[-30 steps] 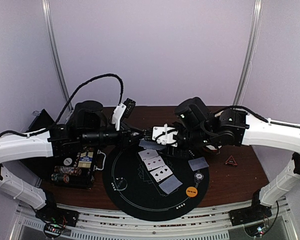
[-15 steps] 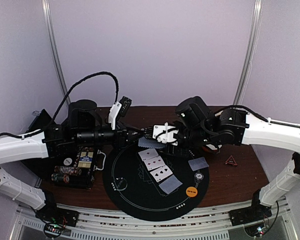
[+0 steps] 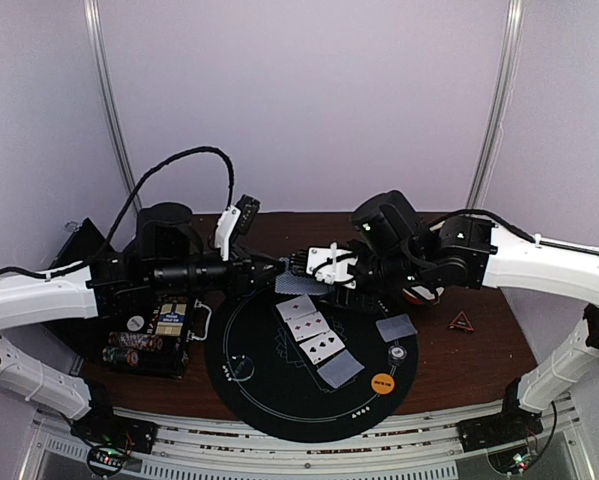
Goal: Distribute texas hold em gaming equipment
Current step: Pick up the poker card from the face-down deck piles.
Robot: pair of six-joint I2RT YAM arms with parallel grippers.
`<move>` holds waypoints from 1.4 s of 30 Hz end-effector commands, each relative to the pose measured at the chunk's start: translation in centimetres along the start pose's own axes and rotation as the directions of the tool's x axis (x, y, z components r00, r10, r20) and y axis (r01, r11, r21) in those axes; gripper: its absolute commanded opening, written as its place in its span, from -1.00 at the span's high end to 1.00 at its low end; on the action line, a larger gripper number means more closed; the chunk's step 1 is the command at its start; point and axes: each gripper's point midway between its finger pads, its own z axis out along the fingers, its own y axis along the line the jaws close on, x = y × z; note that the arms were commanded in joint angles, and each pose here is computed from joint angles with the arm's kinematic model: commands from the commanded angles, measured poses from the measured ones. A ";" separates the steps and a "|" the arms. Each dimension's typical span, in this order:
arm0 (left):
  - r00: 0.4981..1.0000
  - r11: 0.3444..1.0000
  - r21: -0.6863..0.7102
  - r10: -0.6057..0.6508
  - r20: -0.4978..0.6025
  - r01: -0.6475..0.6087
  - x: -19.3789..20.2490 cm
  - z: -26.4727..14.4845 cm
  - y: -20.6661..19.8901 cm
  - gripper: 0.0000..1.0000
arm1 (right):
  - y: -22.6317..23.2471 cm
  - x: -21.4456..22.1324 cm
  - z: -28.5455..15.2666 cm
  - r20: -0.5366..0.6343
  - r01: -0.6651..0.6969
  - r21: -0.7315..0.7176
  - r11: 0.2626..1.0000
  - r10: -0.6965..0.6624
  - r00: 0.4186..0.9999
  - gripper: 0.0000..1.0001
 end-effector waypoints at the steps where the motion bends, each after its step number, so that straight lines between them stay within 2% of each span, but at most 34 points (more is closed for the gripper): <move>1: 1.000 0.999 0.039 -0.014 0.011 0.014 0.1 1.7 -0.1 1.00 | -0.7 -1.5 -0.8 0.061 -0.029 0.004 1.000 0.028 0.998 0.00; 6: 1.000 1.000 0.020 -0.002 0.021 0.002 -0.4 2.1 0.2 1.00 | -0.6 -1.3 -0.9 0.058 -0.035 0.002 0.999 0.035 0.998 0.00; 15: 1.000 1.000 0.011 -0.011 0.009 0.011 -0.2 1.5 0.6 0.43 | -0.7 -1.1 -1.0 0.056 -0.029 0.008 1.000 0.029 0.998 0.00; 17: 1.000 1.000 0.014 -0.014 0.012 0.014 -0.2 1.5 0.5 0.40 | -0.7 -1.2 -1.1 0.059 -0.027 0.009 1.000 0.026 0.998 0.00; 21: 1.000 0.999 0.031 -0.018 0.003 0.018 0.1 1.7 0.3 0.74 | -0.8 -1.3 -1.0 0.060 -0.026 0.009 1.000 0.026 0.998 0.00; 23: 1.000 0.999 0.044 -0.017 0.003 0.017 -0.1 1.6 0.1 0.99 | -0.7 -1.2 -1.0 0.056 -0.026 0.011 1.000 0.025 0.998 0.00; 36: 0.996 1.000 0.029 -0.010 0.090 0.008 -2.0 -1.8 -0.2 1.00 | -1.4 1.0 0.0 0.015 -0.060 0.032 0.998 0.059 0.998 0.00; 42: 0.982 0.997 0.026 -0.081 0.168 0.078 -3.1 -3.8 0.1 1.00 | -2.5 1.9 0.2 0.007 -0.102 0.054 0.993 0.101 0.995 0.00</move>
